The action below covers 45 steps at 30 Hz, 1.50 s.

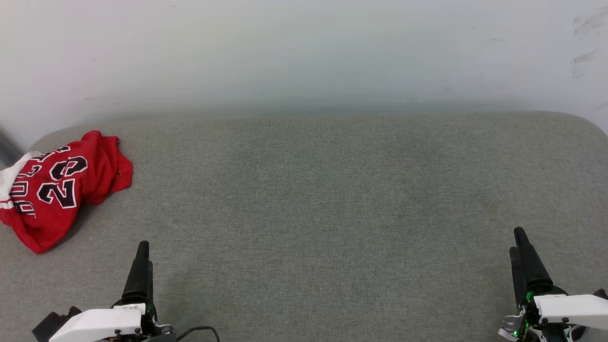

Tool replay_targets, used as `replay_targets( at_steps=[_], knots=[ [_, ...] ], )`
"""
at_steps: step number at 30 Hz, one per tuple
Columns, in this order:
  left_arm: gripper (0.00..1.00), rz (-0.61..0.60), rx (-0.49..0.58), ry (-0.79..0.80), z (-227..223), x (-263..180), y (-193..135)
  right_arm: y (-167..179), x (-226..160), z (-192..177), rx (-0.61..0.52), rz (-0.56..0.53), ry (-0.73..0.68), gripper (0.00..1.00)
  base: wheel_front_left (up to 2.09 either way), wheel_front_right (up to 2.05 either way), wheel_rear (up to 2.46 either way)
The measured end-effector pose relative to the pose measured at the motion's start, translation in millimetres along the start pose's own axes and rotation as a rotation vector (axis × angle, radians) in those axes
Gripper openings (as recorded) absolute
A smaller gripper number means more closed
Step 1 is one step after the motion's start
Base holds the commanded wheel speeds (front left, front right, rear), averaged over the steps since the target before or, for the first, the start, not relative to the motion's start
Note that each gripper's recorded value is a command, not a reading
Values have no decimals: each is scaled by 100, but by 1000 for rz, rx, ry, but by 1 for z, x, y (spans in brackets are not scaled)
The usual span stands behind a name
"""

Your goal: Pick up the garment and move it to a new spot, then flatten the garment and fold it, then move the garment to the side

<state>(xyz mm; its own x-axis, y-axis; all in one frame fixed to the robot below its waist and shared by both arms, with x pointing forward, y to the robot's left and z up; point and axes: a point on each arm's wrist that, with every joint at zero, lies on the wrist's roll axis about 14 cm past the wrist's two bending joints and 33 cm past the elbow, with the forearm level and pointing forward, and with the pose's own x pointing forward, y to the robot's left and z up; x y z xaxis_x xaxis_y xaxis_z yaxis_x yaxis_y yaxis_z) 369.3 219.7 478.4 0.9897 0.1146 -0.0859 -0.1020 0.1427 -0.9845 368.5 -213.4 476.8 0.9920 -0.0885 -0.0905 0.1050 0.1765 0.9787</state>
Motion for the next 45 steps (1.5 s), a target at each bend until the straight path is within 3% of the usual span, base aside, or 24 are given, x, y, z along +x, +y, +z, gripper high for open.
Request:
replay_targets(
  at_steps=[6,15,26,45],
  knots=[
    [100,-16,91,-60,18,1,-6,5,0,15,-141,14,-48,100,0,0,0],
    [100,-101,300,-131,35,4,-37,37,3,17,-441,107,-75,100,0,0,0],
    [100,-179,631,-104,2,5,-74,70,2,9,-783,215,-102,100,0,0,0],
    [100,-298,1071,-52,-55,-6,-96,95,-5,-5,-1112,316,-145,100,0,0,0]
  ],
)
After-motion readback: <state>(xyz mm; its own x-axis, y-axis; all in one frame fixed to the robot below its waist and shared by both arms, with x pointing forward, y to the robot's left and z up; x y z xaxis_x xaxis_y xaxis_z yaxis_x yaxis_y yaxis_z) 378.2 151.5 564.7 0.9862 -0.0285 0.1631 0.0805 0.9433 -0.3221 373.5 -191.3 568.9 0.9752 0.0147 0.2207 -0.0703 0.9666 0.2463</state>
